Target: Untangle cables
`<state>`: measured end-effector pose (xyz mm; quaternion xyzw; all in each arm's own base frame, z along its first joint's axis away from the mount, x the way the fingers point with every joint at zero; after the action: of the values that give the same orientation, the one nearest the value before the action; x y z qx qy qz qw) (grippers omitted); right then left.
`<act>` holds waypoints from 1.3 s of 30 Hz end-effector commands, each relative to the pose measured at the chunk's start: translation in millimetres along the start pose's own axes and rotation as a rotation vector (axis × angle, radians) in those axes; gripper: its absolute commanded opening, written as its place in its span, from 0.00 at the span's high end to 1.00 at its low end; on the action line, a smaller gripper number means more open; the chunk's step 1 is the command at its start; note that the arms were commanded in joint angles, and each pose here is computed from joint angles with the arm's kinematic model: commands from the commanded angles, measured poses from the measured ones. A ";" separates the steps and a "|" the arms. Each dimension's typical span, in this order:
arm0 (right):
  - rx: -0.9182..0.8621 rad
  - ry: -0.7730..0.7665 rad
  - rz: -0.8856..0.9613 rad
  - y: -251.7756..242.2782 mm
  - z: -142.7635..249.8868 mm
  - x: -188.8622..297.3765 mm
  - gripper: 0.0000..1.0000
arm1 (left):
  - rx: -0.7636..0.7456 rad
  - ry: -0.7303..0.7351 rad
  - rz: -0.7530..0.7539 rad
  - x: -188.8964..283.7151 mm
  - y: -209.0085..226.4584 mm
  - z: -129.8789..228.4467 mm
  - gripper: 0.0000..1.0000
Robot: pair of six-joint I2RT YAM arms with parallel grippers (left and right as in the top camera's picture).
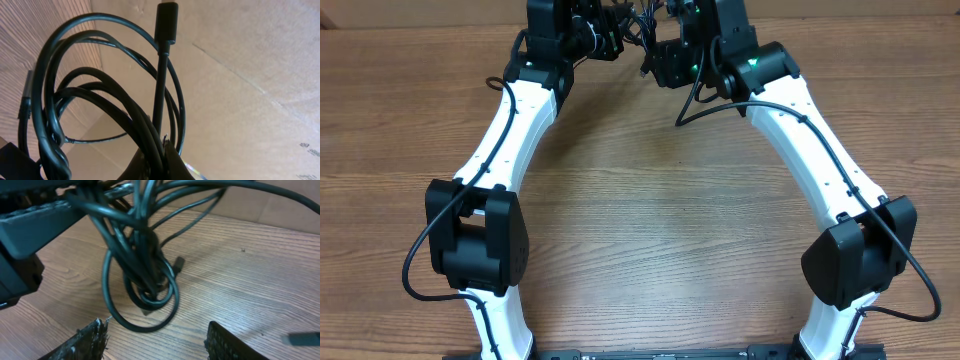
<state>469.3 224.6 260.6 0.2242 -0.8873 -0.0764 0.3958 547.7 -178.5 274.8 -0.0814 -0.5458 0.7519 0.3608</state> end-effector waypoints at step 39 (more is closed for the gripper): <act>-0.786 0.321 -0.358 -40.4 15.2 44.6 0.48 | -0.384 0.092 0.181 28.6 -52.3 -1.6 0.96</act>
<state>461.7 136.9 243.8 0.1677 -0.7817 -0.2931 0.5243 560.1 -138.0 302.7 -0.1880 -0.6263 0.6904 0.3095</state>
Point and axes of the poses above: each gripper's point midway between its finger pads, its own x axis back along the fingers, its own y axis along the line the jaws close on, z = x × y, the point moved 4 cm from there along x, back along the fingers, and after that the axes turned 7 degrees about -x, right-handed, at the moved point
